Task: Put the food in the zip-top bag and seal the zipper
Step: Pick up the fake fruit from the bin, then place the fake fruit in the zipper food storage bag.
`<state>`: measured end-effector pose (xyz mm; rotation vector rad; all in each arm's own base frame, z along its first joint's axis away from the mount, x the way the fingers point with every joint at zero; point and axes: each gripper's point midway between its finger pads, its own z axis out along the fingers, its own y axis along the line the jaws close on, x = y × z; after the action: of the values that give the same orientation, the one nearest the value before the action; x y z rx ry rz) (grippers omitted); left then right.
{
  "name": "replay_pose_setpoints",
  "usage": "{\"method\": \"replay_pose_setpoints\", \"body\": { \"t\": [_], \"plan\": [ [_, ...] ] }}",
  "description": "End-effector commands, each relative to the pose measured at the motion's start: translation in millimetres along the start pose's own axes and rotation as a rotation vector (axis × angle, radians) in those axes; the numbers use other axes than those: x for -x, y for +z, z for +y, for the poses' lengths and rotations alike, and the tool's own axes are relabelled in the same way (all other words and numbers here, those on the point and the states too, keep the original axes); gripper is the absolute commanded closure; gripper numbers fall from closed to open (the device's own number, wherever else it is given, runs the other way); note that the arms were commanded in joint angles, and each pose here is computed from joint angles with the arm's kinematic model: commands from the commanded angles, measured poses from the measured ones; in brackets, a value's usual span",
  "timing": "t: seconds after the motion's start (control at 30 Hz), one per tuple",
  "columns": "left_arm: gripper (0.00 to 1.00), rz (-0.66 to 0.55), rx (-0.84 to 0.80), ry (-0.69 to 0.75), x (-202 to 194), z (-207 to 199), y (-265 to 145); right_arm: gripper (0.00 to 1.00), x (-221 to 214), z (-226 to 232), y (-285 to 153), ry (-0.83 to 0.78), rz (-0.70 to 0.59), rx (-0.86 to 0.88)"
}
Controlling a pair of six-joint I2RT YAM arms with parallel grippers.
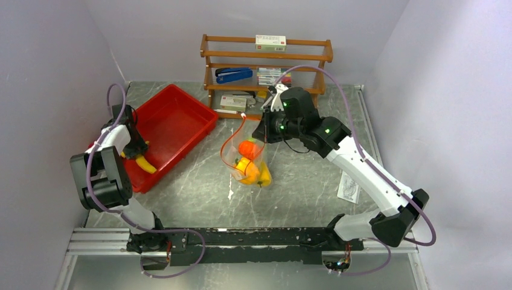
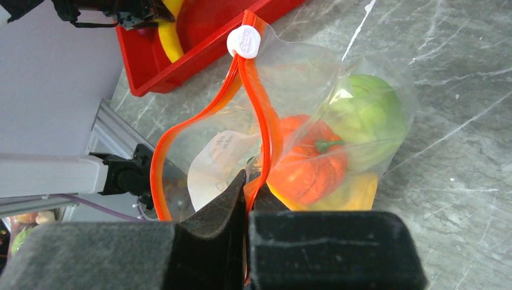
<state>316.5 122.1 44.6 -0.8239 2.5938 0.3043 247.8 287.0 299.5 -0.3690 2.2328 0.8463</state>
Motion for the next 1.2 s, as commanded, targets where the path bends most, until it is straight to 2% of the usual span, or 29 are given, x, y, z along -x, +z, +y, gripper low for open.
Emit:
{"method": "replay_pose_setpoints", "body": {
  "t": [0.0, 0.1, 0.2, 0.37, 0.7, 0.93, 1.17],
  "plan": [
    [0.79, -0.1, -0.052, -0.022, 27, -9, -25, 1.0, 19, 13, -7, -0.003, -0.082, 0.044],
    [0.82, -0.148, -0.051, -0.027, 41, -7, -38, 1.0, 13, 10, -3, 0.005, -0.075, 0.042],
    [0.8, -0.215, -0.073, -0.045, 58, -7, -61, 1.0, 8, 9, 3, 0.011, -0.064, 0.051],
    [0.8, -0.33, -0.174, -0.063, 80, -16, -104, 1.0, 9, 12, 8, -0.003, -0.056, 0.066],
    [0.8, -0.437, -0.327, -0.058, 90, -29, -153, 1.0, 6, 5, 17, -0.006, -0.033, 0.037],
    [0.78, -0.415, -0.663, 0.038, 75, -78, -194, 1.0, 1, -3, 26, -0.006, -0.014, 0.003],
    [0.77, -0.361, -1.004, 0.065, 48, -116, -248, 1.0, -4, -10, 33, 0.003, -0.006, -0.022]
  ]
}}
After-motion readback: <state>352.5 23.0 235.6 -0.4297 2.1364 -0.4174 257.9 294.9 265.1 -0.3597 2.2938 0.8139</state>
